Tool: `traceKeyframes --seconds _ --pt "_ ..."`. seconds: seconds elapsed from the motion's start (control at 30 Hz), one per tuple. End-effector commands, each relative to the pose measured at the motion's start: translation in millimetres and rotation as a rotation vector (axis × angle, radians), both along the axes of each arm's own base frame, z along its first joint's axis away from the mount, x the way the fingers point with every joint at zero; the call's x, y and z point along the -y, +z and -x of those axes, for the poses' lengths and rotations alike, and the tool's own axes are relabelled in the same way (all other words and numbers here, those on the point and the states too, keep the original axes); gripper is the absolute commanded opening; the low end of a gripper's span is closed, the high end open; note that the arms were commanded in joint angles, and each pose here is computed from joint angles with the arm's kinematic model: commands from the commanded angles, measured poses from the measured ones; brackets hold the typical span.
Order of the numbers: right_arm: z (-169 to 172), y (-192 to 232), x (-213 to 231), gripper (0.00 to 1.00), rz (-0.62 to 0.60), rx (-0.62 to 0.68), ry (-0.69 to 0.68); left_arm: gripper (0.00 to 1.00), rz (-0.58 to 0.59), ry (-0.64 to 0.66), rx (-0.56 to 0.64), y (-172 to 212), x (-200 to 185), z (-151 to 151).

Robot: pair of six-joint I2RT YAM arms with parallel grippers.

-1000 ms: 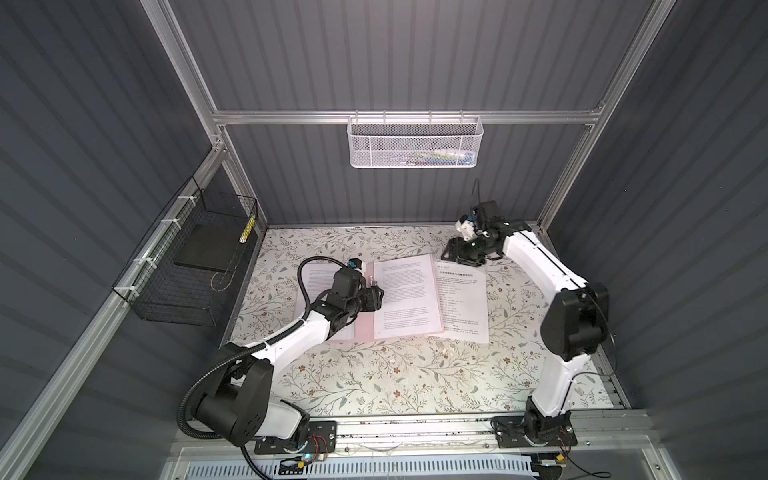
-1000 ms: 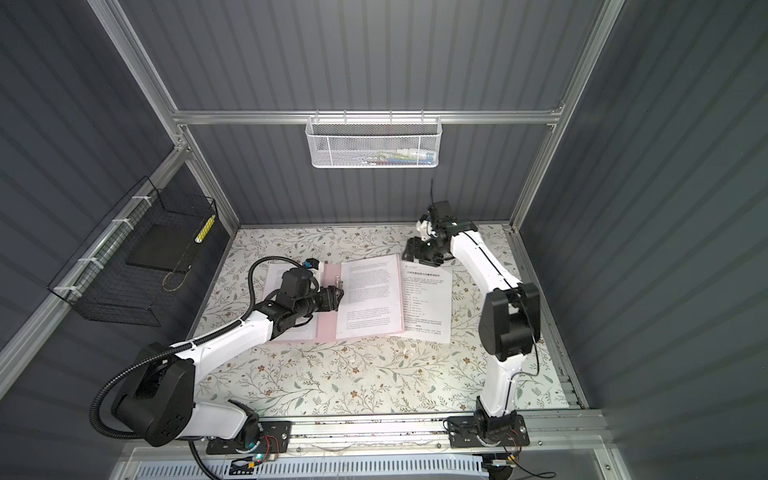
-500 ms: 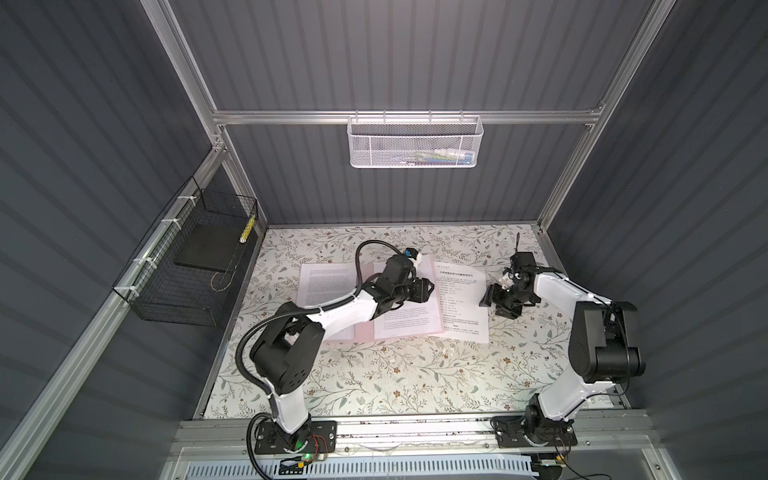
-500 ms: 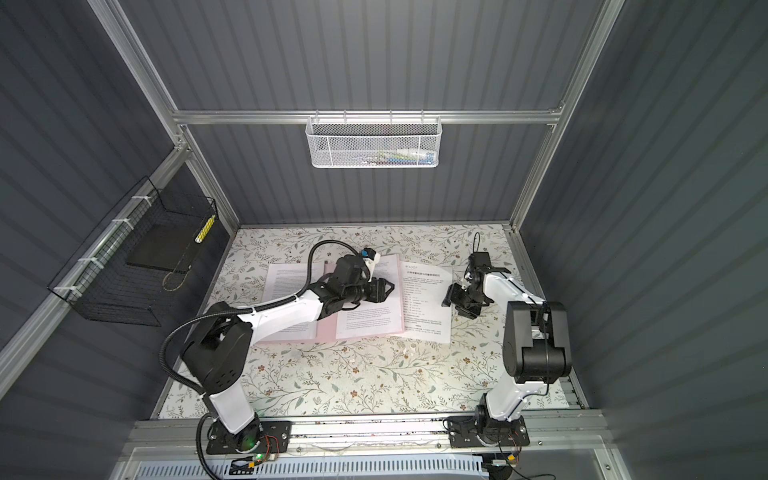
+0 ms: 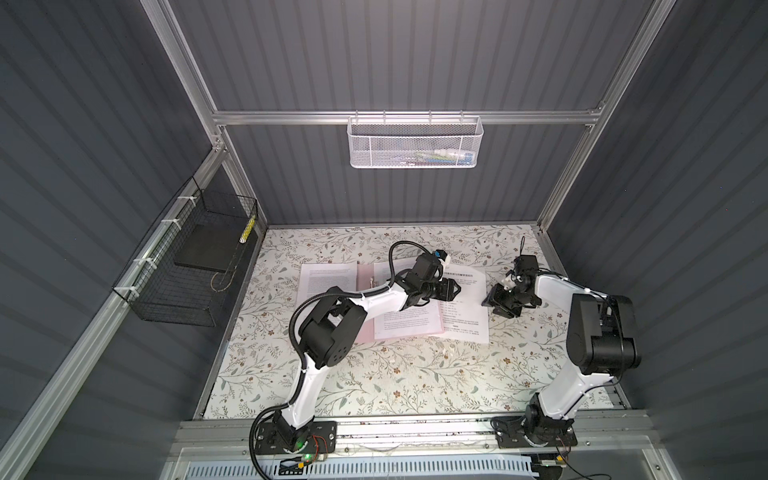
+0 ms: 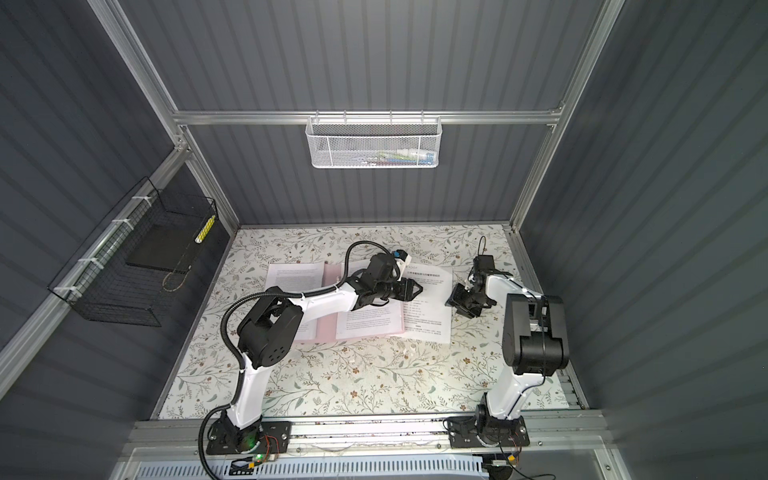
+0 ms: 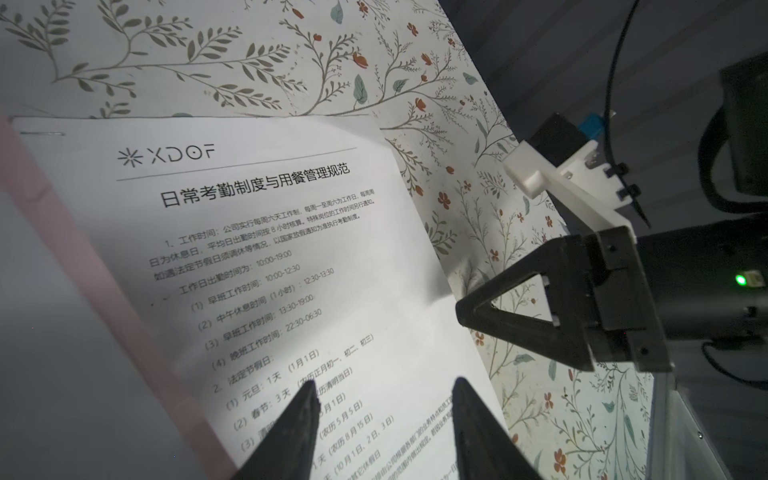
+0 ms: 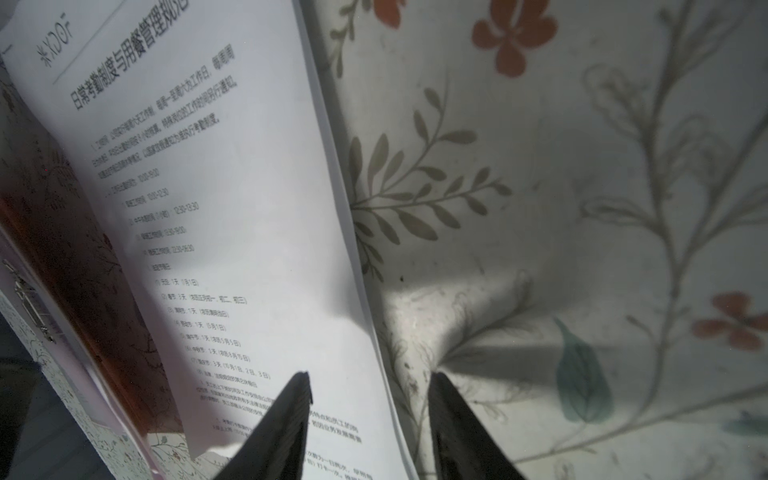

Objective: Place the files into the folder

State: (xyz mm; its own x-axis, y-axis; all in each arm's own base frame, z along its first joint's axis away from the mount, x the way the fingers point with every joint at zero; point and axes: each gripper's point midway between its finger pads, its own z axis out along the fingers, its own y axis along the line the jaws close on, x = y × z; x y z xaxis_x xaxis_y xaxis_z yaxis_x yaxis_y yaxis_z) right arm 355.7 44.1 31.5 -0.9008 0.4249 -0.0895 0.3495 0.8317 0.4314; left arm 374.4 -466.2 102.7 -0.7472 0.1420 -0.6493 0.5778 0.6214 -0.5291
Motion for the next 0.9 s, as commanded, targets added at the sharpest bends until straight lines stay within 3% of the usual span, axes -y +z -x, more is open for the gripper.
traceKeyframes --seconds 0.0,0.87 --pt "-6 1 0 0.48 -0.011 0.001 -0.001 0.53 0.031 -0.021 -0.019 0 15 -2" --pt "-11 -5 -12 0.43 -0.076 -0.002 0.011 0.48 -0.018 -0.003 -0.118 -53 19 -5"
